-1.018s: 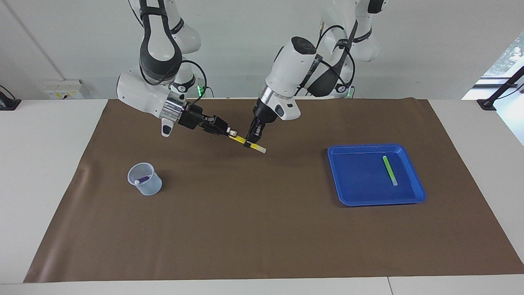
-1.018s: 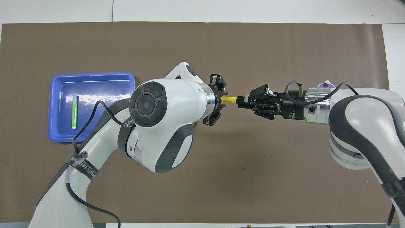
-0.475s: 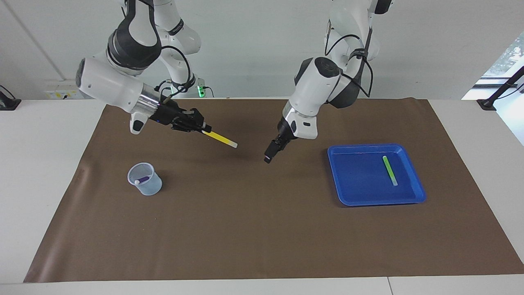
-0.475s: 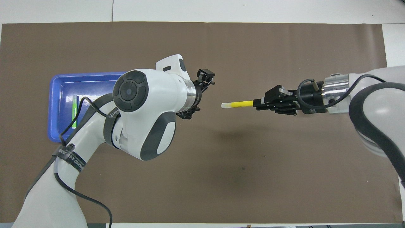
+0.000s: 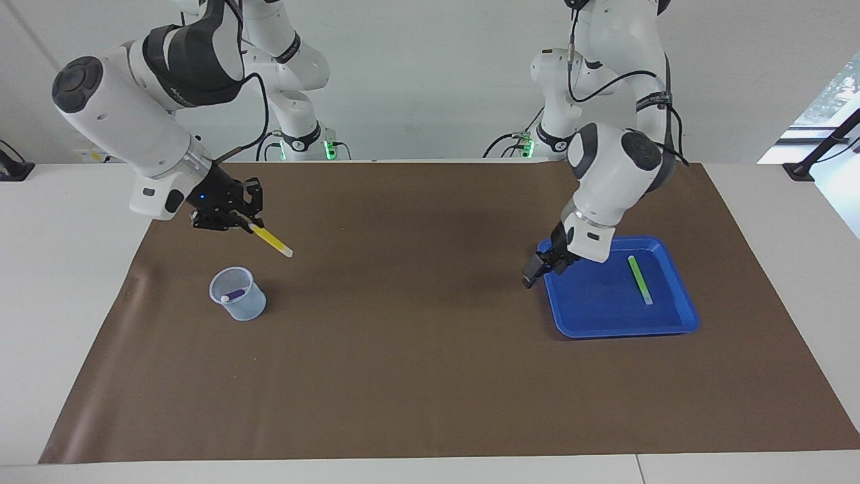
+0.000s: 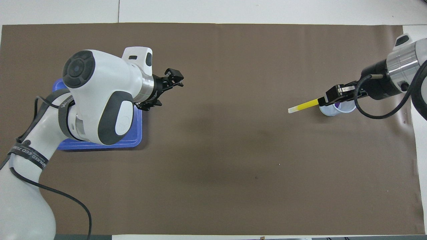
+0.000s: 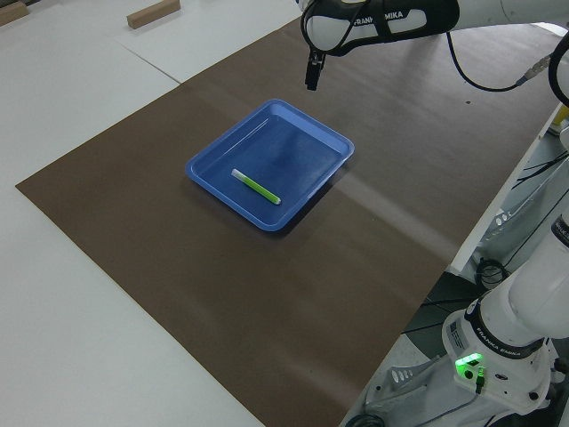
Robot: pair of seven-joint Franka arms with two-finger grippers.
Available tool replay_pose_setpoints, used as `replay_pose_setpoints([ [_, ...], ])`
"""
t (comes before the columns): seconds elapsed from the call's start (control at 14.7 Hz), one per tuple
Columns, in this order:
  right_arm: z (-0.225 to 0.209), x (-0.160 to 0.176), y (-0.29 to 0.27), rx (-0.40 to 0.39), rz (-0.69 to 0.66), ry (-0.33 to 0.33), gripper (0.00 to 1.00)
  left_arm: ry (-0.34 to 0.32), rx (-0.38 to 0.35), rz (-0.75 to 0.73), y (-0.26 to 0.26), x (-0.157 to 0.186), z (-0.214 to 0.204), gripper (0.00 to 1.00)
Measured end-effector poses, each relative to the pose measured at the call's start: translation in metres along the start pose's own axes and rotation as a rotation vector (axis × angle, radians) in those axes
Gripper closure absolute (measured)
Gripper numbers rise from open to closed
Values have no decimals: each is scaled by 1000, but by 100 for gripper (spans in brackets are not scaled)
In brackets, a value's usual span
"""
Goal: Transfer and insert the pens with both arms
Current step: 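Insert the yellow pen into the cup while the left gripper grasps green pen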
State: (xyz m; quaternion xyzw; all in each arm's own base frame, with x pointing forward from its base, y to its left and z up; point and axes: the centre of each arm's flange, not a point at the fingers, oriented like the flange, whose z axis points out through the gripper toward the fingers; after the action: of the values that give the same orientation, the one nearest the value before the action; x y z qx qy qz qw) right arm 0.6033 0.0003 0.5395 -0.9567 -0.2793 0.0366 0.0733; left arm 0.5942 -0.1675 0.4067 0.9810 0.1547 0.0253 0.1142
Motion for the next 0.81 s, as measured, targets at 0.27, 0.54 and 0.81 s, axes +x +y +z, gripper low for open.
replay_pose_setpoints([
  [0.27,4,-3,21,-168,-160,-100,81,8,92,203,-87,34,0,0],
  [0.54,33,-1,34,-259,-213,-69,81,6,145,329,-153,54,5,0],
  [0.81,75,-21,33,-261,-220,-66,81,-5,155,369,-194,55,30,0],
])
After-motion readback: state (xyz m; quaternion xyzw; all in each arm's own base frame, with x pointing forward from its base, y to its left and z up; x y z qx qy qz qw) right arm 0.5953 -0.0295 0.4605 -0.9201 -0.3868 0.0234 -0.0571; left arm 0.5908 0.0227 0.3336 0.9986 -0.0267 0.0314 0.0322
